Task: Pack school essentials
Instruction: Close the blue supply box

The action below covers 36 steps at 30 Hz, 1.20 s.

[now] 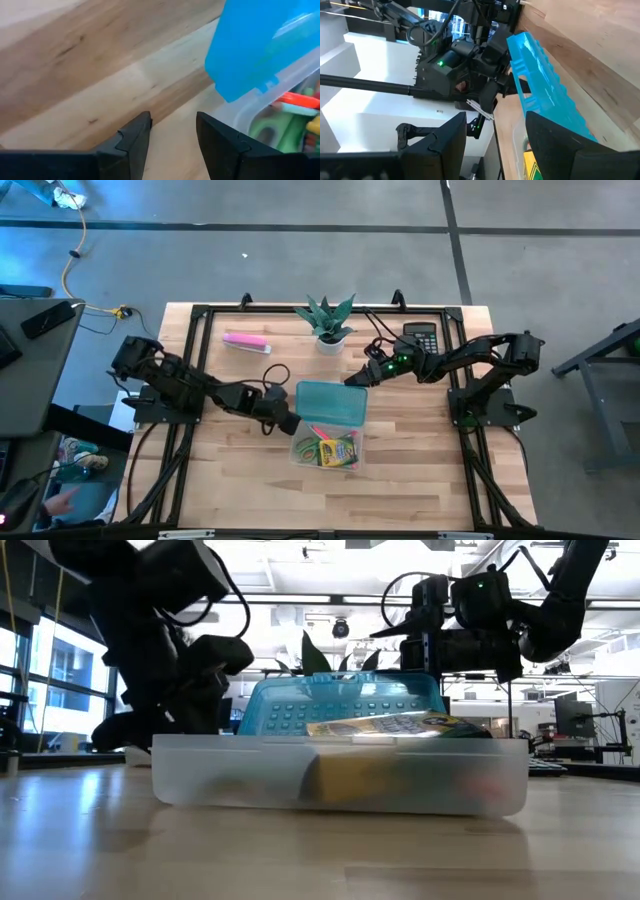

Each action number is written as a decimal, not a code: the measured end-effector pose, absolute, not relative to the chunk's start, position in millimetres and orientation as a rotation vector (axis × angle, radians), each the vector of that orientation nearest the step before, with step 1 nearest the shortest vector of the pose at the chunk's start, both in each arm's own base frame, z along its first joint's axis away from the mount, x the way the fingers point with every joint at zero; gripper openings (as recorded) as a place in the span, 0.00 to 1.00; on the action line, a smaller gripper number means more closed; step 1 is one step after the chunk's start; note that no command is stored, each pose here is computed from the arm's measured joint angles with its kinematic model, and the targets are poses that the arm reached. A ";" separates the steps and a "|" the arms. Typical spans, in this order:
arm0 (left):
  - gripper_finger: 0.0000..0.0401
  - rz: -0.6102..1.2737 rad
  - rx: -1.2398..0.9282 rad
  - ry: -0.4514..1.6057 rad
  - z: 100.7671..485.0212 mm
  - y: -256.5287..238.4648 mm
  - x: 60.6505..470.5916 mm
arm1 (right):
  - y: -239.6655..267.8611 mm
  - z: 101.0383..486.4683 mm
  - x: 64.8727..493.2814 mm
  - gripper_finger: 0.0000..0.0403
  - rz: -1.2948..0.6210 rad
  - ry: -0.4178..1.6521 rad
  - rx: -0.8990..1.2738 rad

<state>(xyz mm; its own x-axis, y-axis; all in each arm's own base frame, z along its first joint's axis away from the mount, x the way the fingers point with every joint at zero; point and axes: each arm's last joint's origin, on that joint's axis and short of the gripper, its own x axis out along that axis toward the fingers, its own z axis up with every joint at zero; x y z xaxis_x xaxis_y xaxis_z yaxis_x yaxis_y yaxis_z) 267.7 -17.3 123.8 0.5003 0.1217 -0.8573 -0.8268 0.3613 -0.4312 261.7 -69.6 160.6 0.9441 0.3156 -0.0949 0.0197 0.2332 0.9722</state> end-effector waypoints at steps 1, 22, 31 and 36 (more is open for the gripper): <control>0.38 0.708 -1.009 0.852 123.7 -14.7 267.4 | -69.6 160.7 261.7 0.48 0.208 0.297 1.325; 0.22 0.725 -0.804 1.046 130.4 65.4 238.1 | -69.1 160.7 261.8 0.48 0.211 0.297 1.317; 0.04 0.574 -0.885 0.910 135.1 100.3 241.9 | -66.4 160.9 262.5 0.48 0.221 0.303 1.315; 0.01 0.507 -0.913 0.817 140.4 107.3 247.3 | -66.4 160.9 262.5 0.48 0.221 0.303 1.314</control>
<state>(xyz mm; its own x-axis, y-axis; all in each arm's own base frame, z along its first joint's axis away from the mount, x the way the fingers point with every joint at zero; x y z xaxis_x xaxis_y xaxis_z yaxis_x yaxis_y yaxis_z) 247.3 107.3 140.4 0.6014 0.0494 -0.7974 -0.6923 0.5304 -0.4892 262.5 -66.4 160.9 0.9401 0.3282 -0.0926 0.0113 0.2417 0.9703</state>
